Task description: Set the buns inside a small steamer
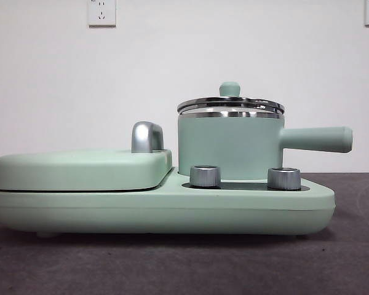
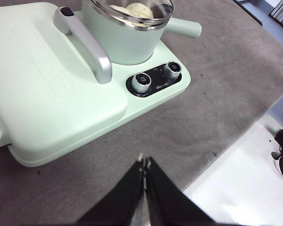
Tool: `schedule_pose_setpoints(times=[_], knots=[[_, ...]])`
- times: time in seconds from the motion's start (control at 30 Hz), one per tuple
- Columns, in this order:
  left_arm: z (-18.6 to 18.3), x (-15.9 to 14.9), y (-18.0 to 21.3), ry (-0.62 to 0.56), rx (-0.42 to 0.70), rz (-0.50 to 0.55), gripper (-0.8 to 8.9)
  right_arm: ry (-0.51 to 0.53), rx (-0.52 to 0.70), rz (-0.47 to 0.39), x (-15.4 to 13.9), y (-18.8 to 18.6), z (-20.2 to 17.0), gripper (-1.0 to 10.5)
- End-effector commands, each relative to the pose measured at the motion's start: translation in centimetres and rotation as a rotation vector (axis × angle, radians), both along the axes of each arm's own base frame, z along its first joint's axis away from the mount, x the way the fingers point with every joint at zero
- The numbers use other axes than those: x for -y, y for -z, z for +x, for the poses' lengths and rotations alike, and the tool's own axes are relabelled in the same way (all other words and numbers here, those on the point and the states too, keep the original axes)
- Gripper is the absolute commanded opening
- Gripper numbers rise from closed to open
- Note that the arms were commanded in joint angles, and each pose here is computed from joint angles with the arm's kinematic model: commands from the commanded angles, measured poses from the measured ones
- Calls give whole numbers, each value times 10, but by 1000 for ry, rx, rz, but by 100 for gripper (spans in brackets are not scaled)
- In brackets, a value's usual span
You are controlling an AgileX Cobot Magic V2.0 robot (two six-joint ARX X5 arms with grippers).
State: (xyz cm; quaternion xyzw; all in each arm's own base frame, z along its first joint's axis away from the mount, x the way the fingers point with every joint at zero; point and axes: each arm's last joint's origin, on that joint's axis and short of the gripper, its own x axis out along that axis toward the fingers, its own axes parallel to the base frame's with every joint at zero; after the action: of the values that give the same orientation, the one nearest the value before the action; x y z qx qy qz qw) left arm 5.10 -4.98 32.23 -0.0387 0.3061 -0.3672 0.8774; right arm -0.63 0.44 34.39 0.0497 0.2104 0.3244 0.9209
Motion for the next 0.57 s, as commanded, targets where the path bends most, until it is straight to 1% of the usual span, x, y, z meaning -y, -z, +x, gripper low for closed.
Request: schedule_pose_setpoints(times=[0.03, 0.1, 0.17, 0.3, 0.4, 0.5, 0.57], knots=[[0, -2, -2, -31, 47, -43, 7, -3, 11, 14, 0, -3, 0, 16], [6, -3, 5, -71, 57, -61, 7, -3, 11, 14, 0, -3, 0, 16], [13, -6, 18, -155, 99, -95, 7, -3, 11, 14, 0, -3, 0, 16], [24, -22, 53, -387, 253, -158, 7, -3, 11, 14, 0, -3, 0, 16], [27, -33, 83, -527, 341, -173, 7, -3, 11, 14, 0, -3, 0, 16], [30, -39, 111, -606, 370, -157, 7, -3, 11, 14, 0, -3, 0, 16], [31, -42, 126, -628, 382, -130, 7, -3, 11, 14, 0, -3, 0, 16]])
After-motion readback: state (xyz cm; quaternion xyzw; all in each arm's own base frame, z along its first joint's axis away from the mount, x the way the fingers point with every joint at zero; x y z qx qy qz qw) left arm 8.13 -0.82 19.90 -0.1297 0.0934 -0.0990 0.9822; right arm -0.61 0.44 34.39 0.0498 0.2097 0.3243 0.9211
